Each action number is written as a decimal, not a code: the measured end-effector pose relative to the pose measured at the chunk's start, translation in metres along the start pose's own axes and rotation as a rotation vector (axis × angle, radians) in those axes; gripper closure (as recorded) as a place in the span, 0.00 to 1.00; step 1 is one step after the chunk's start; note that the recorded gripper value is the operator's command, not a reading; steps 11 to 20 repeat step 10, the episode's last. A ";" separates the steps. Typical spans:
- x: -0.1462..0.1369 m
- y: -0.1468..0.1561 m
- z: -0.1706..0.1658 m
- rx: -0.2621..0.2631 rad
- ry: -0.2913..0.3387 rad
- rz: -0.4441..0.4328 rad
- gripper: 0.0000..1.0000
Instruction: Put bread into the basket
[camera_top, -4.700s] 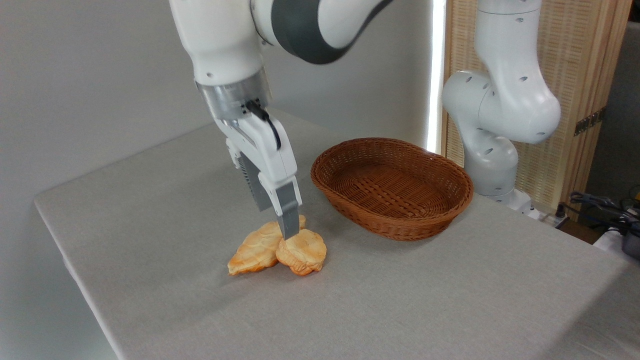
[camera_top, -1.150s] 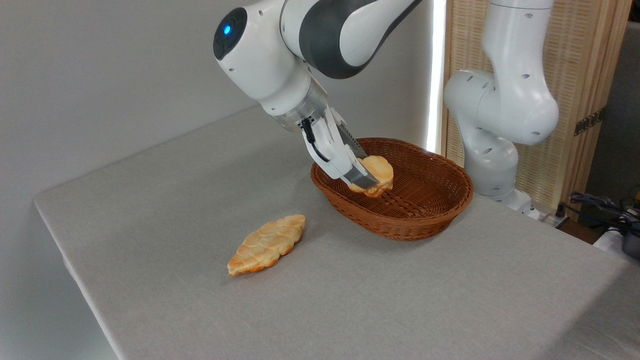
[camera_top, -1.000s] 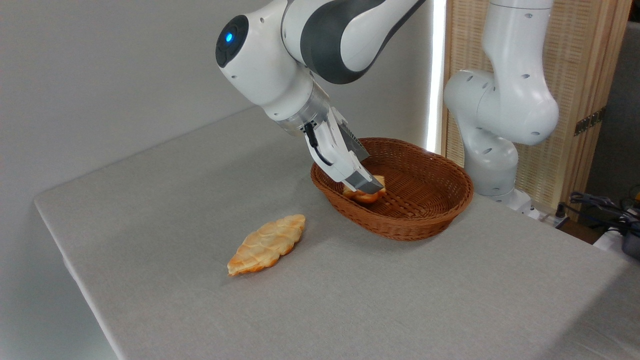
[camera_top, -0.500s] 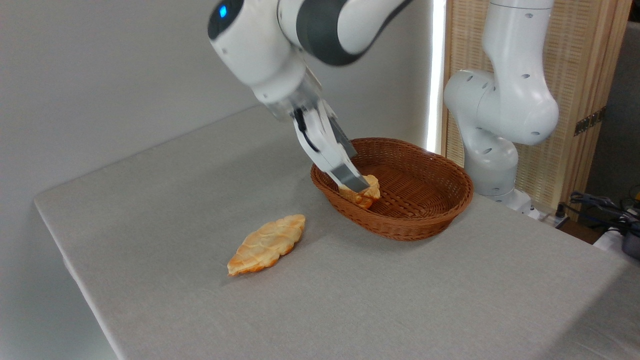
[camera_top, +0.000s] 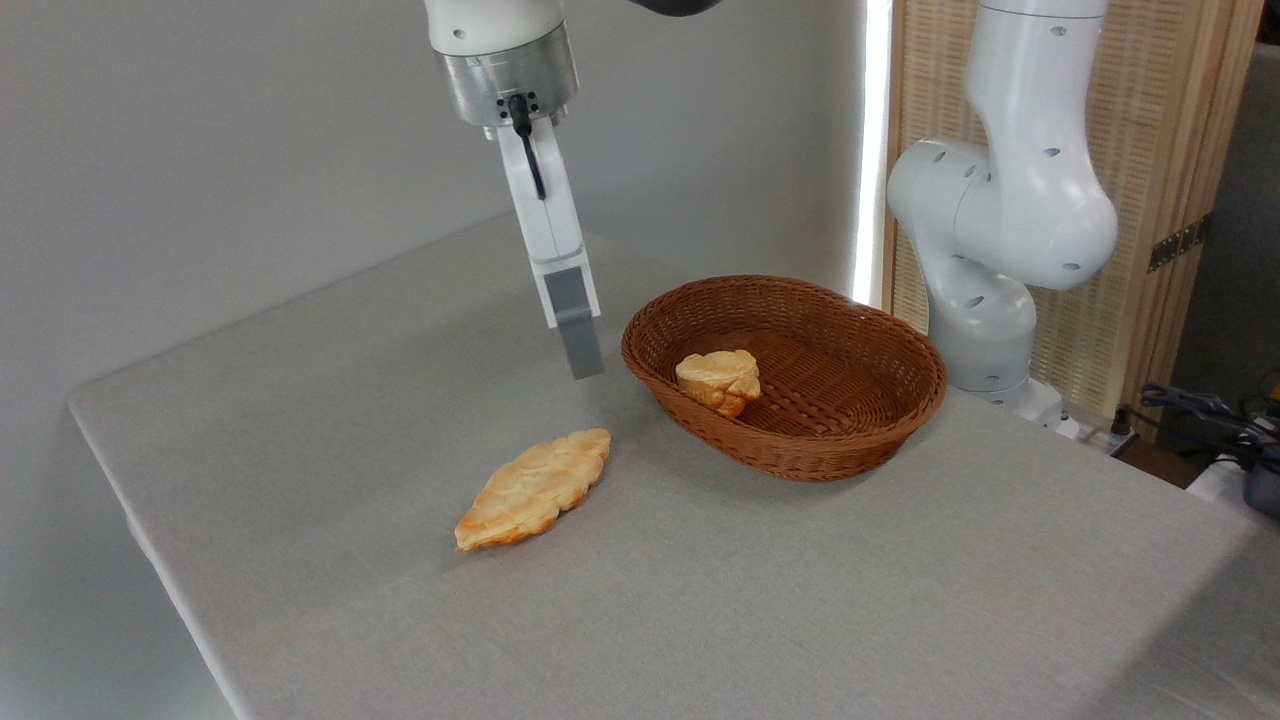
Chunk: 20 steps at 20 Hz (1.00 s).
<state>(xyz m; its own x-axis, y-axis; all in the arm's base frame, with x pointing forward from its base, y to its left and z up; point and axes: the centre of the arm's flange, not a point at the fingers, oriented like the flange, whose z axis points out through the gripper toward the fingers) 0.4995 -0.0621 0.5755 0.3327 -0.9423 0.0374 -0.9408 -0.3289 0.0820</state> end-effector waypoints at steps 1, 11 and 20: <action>0.002 -0.005 -0.001 0.024 0.012 -0.060 0.00; 0.019 -0.029 0.007 0.060 0.042 -0.469 0.00; 0.019 -0.029 0.007 0.060 0.042 -0.469 0.00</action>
